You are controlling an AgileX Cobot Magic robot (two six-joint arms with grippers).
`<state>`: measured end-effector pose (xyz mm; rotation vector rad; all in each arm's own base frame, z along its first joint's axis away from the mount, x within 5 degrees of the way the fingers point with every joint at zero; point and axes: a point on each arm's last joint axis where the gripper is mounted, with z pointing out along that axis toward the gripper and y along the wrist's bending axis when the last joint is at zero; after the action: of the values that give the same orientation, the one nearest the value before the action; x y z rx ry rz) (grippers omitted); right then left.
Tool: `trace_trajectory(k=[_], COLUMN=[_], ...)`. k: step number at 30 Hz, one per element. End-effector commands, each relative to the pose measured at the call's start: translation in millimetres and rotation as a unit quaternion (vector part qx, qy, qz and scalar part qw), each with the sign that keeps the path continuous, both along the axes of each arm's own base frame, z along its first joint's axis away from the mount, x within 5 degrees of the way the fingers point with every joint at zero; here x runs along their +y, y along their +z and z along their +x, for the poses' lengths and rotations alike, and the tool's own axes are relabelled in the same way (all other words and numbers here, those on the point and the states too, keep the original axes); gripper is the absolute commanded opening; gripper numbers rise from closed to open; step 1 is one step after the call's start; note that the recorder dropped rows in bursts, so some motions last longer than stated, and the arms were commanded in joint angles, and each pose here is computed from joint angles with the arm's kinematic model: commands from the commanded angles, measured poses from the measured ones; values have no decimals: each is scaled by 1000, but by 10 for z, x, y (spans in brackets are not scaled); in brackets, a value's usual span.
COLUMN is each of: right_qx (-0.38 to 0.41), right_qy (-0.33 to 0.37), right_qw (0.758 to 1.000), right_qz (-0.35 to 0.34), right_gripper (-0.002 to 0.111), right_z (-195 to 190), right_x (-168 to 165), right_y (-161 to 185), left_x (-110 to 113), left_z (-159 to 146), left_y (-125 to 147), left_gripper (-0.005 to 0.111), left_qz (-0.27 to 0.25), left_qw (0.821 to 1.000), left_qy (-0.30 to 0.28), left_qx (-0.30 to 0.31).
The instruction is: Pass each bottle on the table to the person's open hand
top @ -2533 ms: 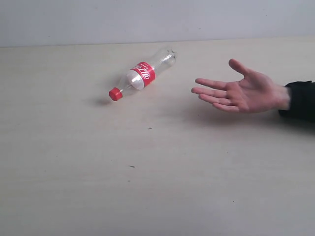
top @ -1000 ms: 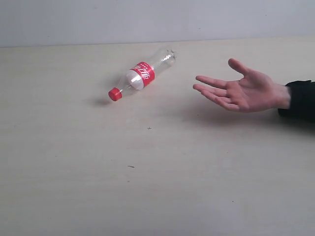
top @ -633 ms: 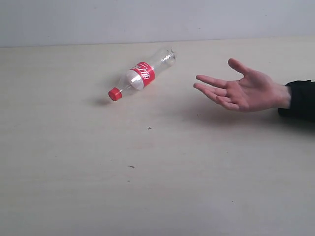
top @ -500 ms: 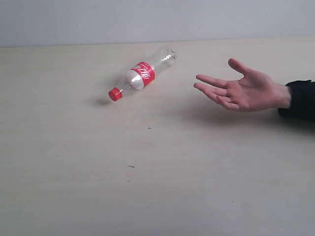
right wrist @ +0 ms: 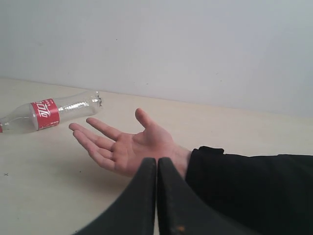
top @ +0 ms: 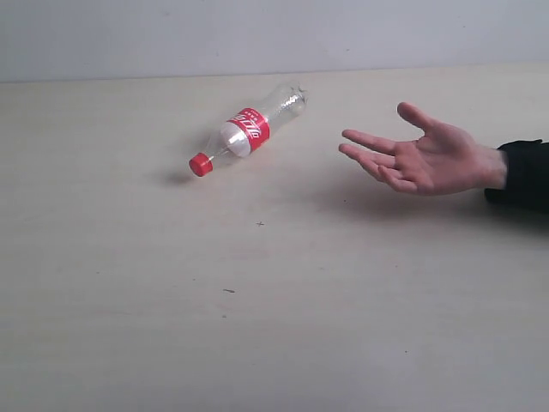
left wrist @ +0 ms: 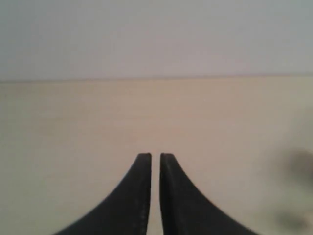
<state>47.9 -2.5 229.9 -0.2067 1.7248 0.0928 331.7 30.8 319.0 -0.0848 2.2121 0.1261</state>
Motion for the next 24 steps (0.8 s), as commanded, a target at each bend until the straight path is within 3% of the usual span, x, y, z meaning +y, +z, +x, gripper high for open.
trace_trajectory(k=[1, 5, 9, 14, 20, 24], right_qx=[-4, -4, -4, -4, -4, -4], right_qy=[2, 2, 2, 2, 2, 2], right_qw=[1000, 1000, 1000, 1000, 1000, 1000], right_qz=[6, 6, 6, 6, 6, 6], right_gripper=[1, 1, 1, 1, 1, 1], right_z=[0, 0, 0, 0, 0, 0], right_x=[6, 6, 6, 6, 6, 6], right_y=[-3, -3, -3, -3, -3, -3], left_x=[-97, -477, -1056, -1800, -2259, -2360], left_z=[315, 587, 826, 975, 1034, 1090], left_y=[-145, -242, -400, -687, -1002, -1130], left_gripper=[32, 55, 59, 72, 86, 90], left_qz=[42, 83, 92, 116, 170, 165], left_qw=[990, 977, 969, 946, 908, 908], left_qy=[-39, -120, -189, -276, -359, -362], left_qx=[128, 157, 129, 125, 134, 130])
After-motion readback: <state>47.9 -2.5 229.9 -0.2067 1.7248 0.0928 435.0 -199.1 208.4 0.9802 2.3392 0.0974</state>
